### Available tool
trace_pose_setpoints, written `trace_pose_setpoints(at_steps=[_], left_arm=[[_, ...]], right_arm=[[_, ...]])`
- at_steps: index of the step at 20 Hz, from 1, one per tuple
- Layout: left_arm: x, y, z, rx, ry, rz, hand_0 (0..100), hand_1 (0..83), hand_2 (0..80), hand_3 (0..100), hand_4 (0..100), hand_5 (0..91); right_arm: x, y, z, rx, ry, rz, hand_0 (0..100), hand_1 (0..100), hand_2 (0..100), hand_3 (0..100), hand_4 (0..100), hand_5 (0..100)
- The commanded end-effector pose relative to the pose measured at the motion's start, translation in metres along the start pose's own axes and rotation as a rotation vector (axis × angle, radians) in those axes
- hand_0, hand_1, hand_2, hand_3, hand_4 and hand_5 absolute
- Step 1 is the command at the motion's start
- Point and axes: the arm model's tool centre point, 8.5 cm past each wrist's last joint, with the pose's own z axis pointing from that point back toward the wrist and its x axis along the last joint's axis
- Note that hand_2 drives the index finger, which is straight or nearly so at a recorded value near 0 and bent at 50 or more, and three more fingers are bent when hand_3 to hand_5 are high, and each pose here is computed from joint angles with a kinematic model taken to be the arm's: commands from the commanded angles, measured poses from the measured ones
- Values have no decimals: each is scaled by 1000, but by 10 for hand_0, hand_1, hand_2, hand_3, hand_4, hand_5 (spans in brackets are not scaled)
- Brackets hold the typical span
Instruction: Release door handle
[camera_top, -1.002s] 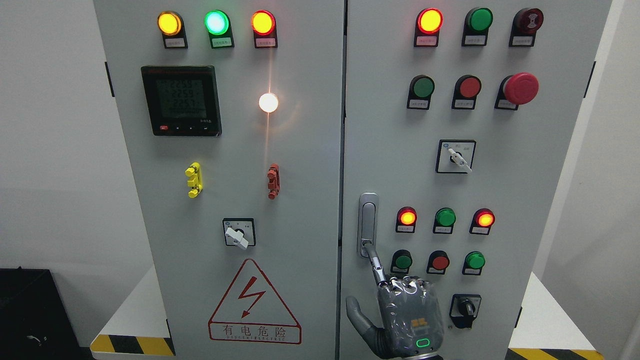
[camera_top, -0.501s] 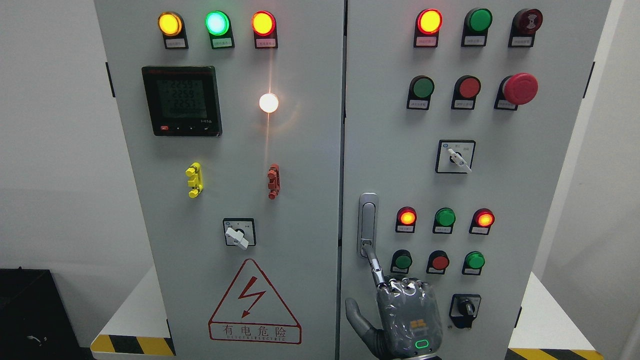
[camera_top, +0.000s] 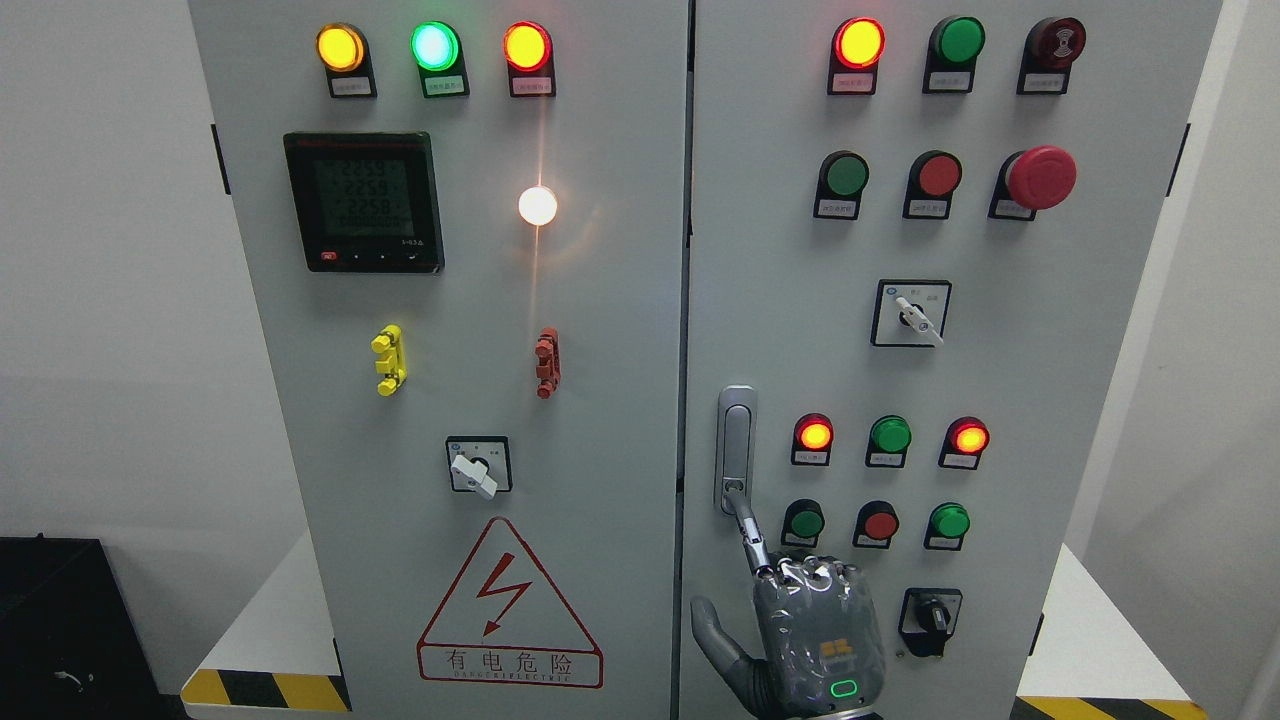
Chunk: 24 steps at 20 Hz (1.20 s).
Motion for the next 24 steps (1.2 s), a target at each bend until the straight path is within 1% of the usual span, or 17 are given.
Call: trace_pose_setpoints(at_steps=[1,24], left_arm=[[-11,0,1,0,16,1,120,556,0,0,0,0],[-11,0,1,0,16,1,120,556,0,0,0,0]], right_arm=[[-1,13,5,40,5,3,403,278,164,1000,1000,1000],[-2,16,9,53,8,2,405,281,173,1000,1000,1000]])
